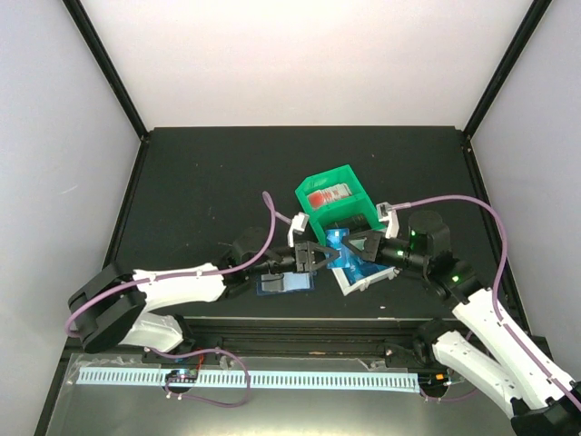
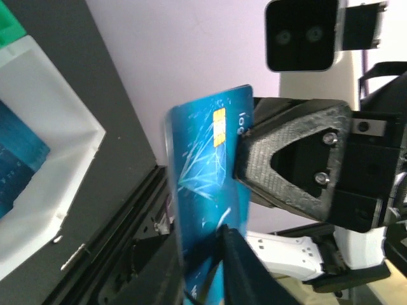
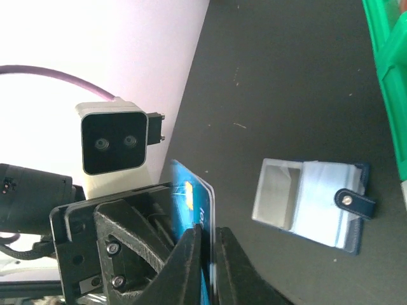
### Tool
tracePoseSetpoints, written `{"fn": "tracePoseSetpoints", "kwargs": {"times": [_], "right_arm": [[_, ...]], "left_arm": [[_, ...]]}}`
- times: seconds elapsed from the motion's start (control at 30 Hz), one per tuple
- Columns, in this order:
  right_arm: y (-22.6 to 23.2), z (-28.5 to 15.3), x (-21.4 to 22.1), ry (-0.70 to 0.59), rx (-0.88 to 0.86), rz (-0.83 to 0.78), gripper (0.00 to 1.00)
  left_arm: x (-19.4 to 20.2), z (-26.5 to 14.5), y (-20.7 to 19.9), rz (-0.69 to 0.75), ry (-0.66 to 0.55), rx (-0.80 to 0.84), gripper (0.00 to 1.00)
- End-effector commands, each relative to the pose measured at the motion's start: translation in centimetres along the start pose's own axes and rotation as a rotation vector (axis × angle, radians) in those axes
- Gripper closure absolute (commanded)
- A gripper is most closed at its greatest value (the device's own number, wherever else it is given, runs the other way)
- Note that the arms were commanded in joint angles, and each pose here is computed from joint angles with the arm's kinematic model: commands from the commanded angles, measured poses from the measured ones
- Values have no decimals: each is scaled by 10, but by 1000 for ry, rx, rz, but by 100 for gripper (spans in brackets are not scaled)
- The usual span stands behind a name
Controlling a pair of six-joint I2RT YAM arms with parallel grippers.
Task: Put the credit cards into the card holder
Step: Pick up the credit card from the storage box.
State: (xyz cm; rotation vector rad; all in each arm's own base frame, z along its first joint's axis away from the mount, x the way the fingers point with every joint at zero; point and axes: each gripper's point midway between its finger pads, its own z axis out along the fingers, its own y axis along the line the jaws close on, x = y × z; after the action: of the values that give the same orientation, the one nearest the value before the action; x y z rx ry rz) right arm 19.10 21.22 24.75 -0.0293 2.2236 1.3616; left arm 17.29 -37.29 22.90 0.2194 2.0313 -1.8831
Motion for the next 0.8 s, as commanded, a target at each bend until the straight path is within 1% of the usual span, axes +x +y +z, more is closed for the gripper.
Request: {"fn": "tracePoseSetpoints", "kwargs": {"times": [0.0,0.1,0.17,0.27,0.4,0.6,0.77], "right_arm": [[16,-5,0,2,-76,-8,87],[21,-9,-2,-19,-103,-17,70],[23,-12,-4,-39,-113,-26,65],[25,-16,-6,-64,-120,-39,63],[28,-19,-4,-71,-145,-71,63],[46,-23,13,3,-264,-158,63],[56,-30,13,-1,-282,-212,60]], "left_arm": [[-6,-9,-23,45,-19,82,98],[-4,-13,-27,49,-5,100,99],[-5,-21,-44,62,-7,143,98],[-7,-28,-55,61,-11,164,98],[-13,-38,-70,41,-26,198,98],[-19,-44,-87,22,-28,232,99],[-21,-42,-87,30,-29,226,99]]}}
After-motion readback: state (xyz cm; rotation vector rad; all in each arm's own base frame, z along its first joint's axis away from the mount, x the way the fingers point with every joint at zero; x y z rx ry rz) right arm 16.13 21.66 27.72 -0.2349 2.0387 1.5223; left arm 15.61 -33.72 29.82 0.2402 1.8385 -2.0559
